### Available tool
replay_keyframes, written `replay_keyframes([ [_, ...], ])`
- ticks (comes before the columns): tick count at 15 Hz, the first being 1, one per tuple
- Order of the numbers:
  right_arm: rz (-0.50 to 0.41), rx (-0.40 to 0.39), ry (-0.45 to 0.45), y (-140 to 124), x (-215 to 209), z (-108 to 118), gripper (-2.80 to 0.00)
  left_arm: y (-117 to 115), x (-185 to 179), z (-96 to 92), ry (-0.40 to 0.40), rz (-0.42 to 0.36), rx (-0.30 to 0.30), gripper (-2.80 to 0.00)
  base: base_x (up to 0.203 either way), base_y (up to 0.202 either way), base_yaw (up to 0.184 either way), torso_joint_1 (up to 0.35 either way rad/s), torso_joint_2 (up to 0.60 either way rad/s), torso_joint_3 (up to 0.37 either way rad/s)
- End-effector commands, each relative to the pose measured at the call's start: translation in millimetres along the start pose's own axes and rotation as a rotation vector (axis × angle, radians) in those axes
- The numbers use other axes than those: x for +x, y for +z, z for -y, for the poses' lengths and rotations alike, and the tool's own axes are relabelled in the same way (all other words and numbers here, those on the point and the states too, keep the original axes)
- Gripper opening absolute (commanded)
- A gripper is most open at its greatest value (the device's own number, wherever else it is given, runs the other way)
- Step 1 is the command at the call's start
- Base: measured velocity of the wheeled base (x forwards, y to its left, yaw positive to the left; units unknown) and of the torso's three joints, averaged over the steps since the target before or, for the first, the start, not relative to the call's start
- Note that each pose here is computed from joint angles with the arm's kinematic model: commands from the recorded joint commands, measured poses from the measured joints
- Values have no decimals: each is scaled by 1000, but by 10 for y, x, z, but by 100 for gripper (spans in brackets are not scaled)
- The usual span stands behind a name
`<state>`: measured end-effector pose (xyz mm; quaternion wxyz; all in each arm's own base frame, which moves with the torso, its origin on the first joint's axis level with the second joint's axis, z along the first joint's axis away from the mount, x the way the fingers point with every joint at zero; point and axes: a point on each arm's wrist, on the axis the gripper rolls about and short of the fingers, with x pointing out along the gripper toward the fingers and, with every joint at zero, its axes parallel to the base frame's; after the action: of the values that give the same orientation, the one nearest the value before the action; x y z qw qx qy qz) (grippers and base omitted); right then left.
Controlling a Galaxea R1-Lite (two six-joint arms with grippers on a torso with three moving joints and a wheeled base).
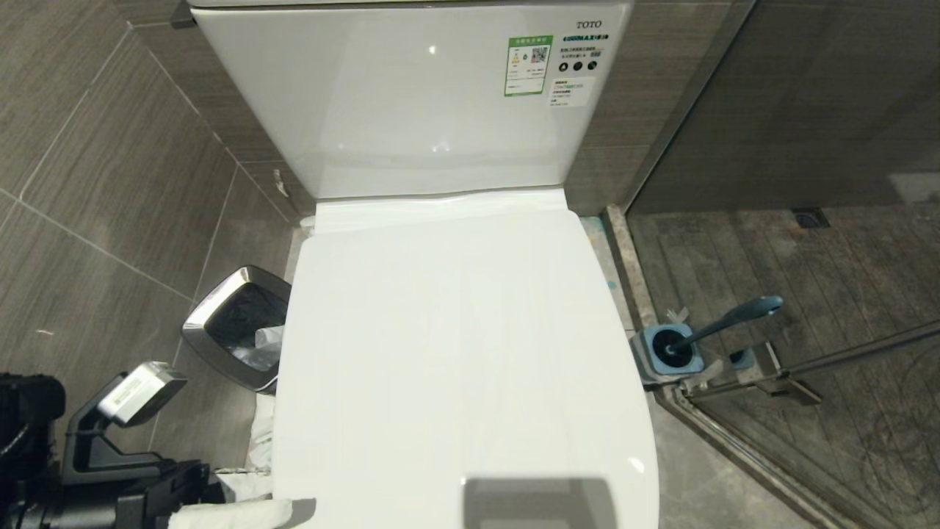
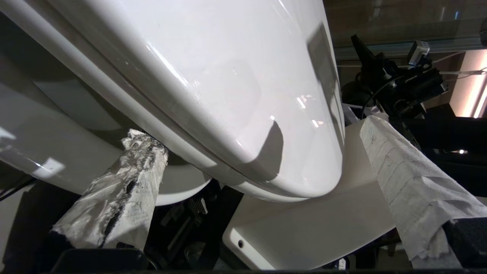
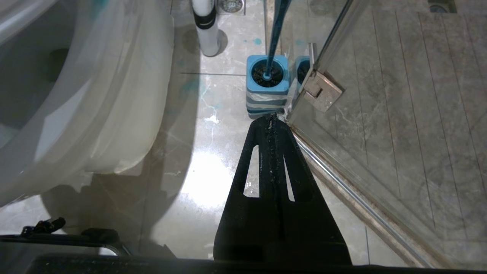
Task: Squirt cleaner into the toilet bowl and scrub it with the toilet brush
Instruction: Use the left hand to lift the toilet lid slightly
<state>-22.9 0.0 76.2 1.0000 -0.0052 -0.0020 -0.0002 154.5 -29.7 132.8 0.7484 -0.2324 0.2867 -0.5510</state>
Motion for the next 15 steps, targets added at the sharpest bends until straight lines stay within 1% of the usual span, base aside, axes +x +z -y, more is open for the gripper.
replay_keyframes([
  [1,1,0,0,0,0,0,-280,12,-39,111,6,24,52,0,0,0,0,0,0,0],
  [2,1,0,0,0,0,0,-280,11,-51,145,7,29,62,0,0,0,0,0,0,0],
  [5,1,0,0,0,0,0,-280,-23,-89,249,6,35,50,0,0,0,0,0,0,0],
  [8,1,0,0,0,0,0,-280,-58,-119,326,15,41,56,0,0,0,0,0,0,0],
  [15,1,0,0,0,0,0,-280,-57,-147,386,52,67,83,0,0,0,0,0,0,0],
])
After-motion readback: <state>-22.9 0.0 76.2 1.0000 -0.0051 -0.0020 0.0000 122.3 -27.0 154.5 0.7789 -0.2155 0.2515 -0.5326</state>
